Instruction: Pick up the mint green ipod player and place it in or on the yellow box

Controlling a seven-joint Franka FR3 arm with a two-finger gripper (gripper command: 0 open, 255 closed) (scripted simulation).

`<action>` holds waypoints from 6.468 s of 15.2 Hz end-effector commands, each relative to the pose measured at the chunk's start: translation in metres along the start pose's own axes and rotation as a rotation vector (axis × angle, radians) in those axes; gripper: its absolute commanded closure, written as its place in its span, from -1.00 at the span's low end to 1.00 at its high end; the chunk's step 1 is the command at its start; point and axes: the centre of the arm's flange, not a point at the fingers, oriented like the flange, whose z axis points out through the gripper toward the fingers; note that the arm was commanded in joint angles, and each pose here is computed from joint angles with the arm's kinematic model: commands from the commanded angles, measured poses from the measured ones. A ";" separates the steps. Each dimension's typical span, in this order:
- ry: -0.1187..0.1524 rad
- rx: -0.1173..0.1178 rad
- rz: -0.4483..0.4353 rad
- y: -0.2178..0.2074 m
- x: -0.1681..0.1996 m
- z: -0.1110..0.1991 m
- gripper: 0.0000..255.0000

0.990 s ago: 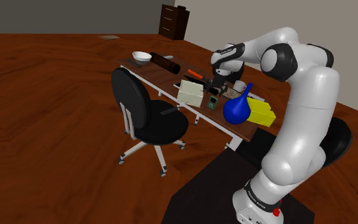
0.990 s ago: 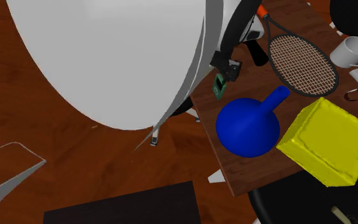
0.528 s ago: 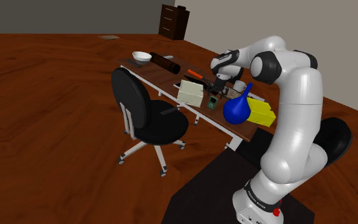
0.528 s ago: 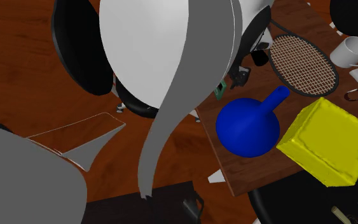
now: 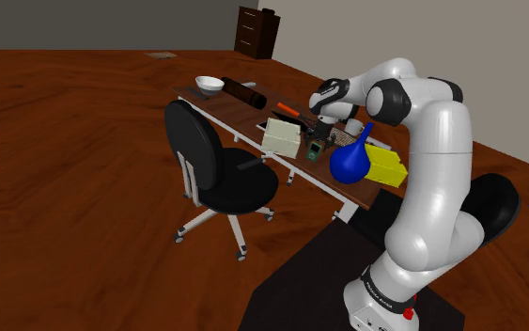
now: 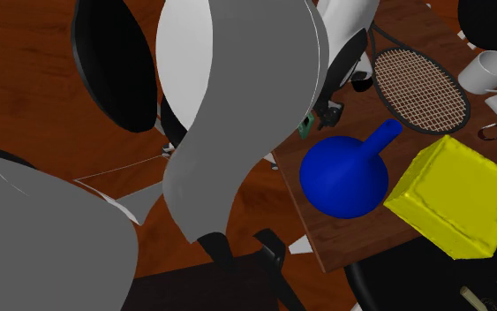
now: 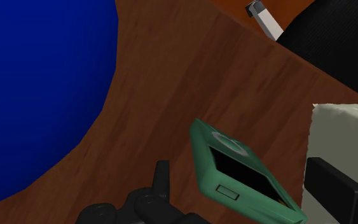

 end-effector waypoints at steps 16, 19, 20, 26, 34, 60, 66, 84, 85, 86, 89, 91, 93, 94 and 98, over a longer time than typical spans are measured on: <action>0.000 0.000 0.000 0.000 0.000 -0.010 1.00; 0.000 0.000 0.000 0.000 0.000 -0.026 1.00; 0.000 0.000 0.000 0.000 0.000 -0.031 1.00; 0.000 0.000 0.000 0.000 0.000 -0.063 1.00; 0.000 0.000 0.000 0.001 -0.001 -0.105 1.00; 0.000 0.000 0.000 0.171 0.026 -0.178 1.00; 0.000 0.000 0.000 0.249 0.038 -0.181 1.00; 0.000 0.000 0.000 0.377 0.059 -0.145 1.00; 0.000 0.000 0.000 0.377 0.059 -0.139 1.00; 0.000 0.000 0.000 0.377 0.059 -0.134 1.00; 0.000 0.000 0.000 0.377 0.059 -0.118 1.00; 0.000 0.000 0.000 0.377 0.059 -0.108 1.00; 0.000 0.000 0.000 0.377 0.059 -0.098 1.00; 0.000 0.000 0.000 0.377 0.059 -0.098 1.00; 0.000 0.000 0.000 0.377 0.059 -0.098 1.00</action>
